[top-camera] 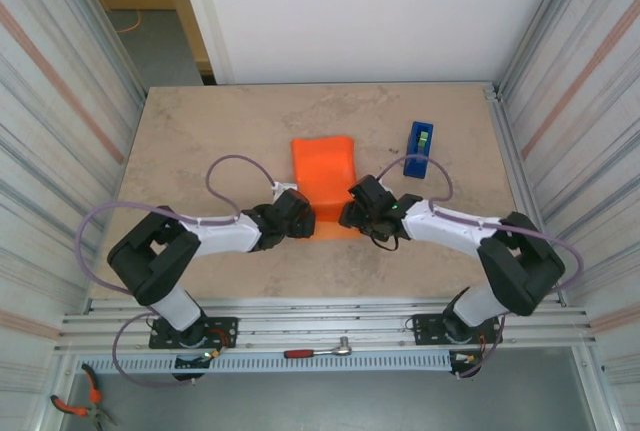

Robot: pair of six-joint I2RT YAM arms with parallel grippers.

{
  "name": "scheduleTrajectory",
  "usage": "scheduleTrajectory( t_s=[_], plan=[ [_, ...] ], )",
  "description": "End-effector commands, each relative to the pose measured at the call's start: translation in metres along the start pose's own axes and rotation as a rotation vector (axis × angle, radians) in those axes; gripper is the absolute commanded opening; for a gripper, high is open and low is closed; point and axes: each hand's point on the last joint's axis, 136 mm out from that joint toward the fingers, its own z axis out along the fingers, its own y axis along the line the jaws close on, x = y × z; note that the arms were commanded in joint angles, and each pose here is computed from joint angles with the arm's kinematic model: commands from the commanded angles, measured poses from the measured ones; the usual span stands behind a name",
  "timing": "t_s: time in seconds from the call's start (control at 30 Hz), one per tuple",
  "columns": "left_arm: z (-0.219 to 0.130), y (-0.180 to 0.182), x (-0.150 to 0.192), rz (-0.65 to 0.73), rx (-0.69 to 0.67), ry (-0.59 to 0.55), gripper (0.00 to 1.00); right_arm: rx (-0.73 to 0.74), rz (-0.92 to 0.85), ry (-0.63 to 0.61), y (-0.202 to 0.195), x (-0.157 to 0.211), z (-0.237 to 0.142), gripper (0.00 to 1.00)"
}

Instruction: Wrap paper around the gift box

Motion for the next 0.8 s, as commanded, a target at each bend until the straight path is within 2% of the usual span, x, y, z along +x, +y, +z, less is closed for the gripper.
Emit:
scheduleTrajectory(
  t_s=[0.0,0.1,0.23,0.37,0.5,0.63,0.77],
  plan=[
    [-0.022,-0.009,-0.027,-0.002,0.044,-0.067,0.99,0.026,-0.019,-0.056,-0.008,-0.008,-0.018,0.98],
    [-0.035,-0.011,-0.037,-0.018,0.074,-0.092,0.99,0.020,-0.037,-0.097,-0.006,-0.016,-0.026,0.98],
    [-0.047,-0.015,-0.040,-0.050,0.137,-0.099,0.99,0.005,-0.005,-0.091,-0.006,-0.021,-0.024,0.98],
    [-0.050,0.002,-0.051,-0.190,0.205,-0.073,0.99,-0.084,0.058,-0.045,-0.001,-0.032,-0.021,0.98],
    [-0.046,0.018,-0.082,-0.322,0.347,-0.066,0.99,-0.184,0.092,-0.057,0.010,-0.063,-0.028,0.98],
    [-0.032,0.024,-0.119,-0.353,0.407,-0.055,0.99,-0.225,0.100,-0.037,0.026,-0.102,-0.026,0.98],
    [-0.006,0.015,-0.142,-0.360,0.460,-0.003,0.99,-0.242,0.111,0.003,0.041,-0.132,-0.007,0.98]
  ],
)
